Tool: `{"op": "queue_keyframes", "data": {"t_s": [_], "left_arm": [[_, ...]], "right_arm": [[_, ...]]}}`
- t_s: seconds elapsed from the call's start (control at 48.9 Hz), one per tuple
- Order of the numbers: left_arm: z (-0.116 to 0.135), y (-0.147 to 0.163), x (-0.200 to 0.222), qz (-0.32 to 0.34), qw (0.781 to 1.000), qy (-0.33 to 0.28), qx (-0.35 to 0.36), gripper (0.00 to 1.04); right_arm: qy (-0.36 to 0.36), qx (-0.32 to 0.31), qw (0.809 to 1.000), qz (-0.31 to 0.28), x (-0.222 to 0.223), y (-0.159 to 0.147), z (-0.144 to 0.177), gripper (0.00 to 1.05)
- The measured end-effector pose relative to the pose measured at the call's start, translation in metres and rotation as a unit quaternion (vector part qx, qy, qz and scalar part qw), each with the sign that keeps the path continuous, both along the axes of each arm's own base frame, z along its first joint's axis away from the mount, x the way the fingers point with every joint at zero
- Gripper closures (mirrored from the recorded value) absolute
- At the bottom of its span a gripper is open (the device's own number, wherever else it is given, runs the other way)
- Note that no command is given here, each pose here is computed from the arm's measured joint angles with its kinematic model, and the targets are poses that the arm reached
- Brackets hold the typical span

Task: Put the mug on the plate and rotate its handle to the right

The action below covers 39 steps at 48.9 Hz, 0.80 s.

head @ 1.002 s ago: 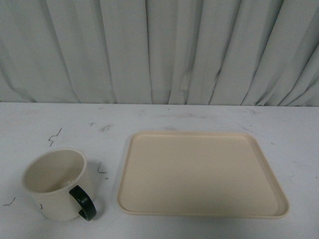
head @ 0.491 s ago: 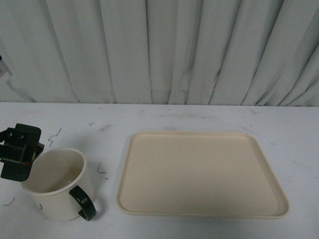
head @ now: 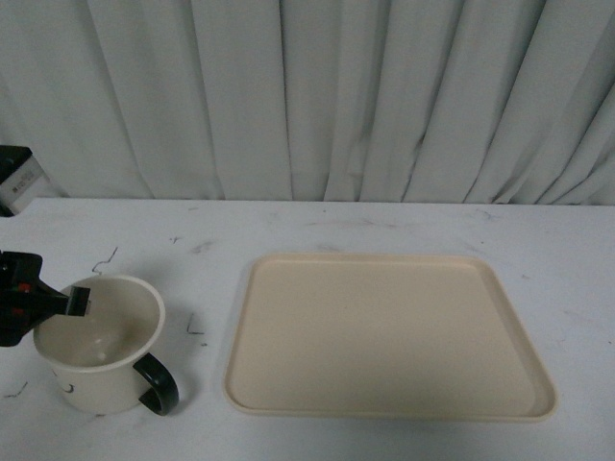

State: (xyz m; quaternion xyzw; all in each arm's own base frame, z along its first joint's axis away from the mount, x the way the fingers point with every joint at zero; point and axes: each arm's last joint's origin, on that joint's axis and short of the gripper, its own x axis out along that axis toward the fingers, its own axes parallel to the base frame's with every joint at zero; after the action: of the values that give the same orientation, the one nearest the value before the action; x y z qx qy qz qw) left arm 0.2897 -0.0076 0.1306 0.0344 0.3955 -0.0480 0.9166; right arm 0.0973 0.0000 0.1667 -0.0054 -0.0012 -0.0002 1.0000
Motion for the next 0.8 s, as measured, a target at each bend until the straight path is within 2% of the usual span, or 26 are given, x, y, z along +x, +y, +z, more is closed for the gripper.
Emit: {"op": "queue_keyframes", "data": {"t_s": [0.225, 0.388, 0.613, 0.797], "left_arm": [[0.027, -0.002, 0.004, 0.0, 0.999, -0.033, 0.003, 1.02], [0.053, -0.02, 0.014, -0.02, 0.997, -0.072, -0.001, 1.02], [0.064, -0.052, 0.022, -0.037, 0.995, -0.09, -0.022, 1.02], [0.06, -0.095, 0.027, -0.055, 0.994, -0.085, -0.044, 1.02]], "right_arm": [[0.0, 0.0, 1.0, 0.0, 0.0, 0.0, 0.0, 0.06], [0.0, 0.0, 1.0, 0.0, 0.0, 0.0, 0.0, 0.06], [0.0, 0.0, 1.0, 0.0, 0.0, 0.0, 0.0, 0.06], [0.0, 0.0, 1.0, 0.0, 0.0, 0.0, 0.0, 0.06]]}}
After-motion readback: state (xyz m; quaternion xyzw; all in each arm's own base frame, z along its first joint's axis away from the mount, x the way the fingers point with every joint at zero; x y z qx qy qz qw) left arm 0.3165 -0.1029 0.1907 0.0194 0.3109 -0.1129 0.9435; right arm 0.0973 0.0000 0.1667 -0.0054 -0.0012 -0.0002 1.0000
